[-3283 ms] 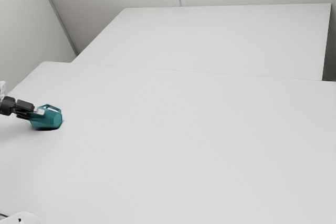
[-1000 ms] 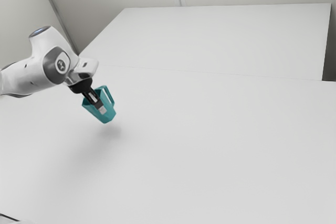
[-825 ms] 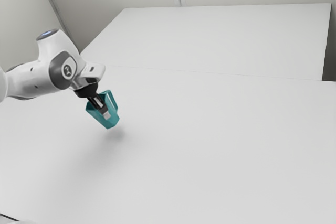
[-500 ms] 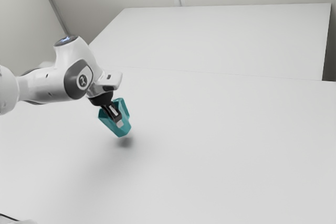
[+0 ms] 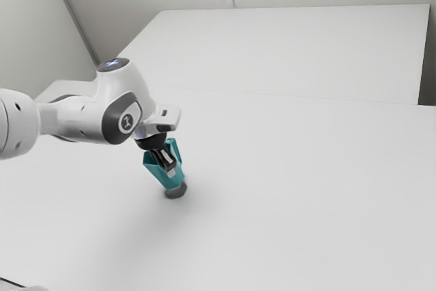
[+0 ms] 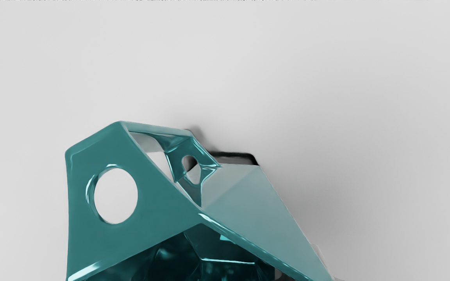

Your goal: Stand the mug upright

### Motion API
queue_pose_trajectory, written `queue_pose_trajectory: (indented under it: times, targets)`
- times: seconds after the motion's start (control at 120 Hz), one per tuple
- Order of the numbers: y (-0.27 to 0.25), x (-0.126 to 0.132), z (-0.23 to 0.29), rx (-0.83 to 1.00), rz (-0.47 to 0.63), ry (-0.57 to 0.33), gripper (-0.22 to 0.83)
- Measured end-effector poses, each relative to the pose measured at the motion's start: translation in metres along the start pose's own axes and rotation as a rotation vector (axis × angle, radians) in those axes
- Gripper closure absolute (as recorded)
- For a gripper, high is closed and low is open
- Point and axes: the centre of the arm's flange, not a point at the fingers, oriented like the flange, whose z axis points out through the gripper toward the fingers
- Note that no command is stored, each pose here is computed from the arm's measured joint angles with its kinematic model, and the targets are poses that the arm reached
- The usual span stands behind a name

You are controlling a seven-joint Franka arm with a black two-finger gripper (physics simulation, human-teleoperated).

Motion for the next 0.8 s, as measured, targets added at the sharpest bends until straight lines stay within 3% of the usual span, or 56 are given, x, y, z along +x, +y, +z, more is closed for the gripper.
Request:
queue_pose_trajectory:
  times: [0.425, 0.8]
  targets:
    - [0.002, 0.003, 0.017, -0.004, -0.068, -0.047, 0.79]
    - [0.011, 0.019, 0.022, 0.007, -0.066, -0.047, 0.79]
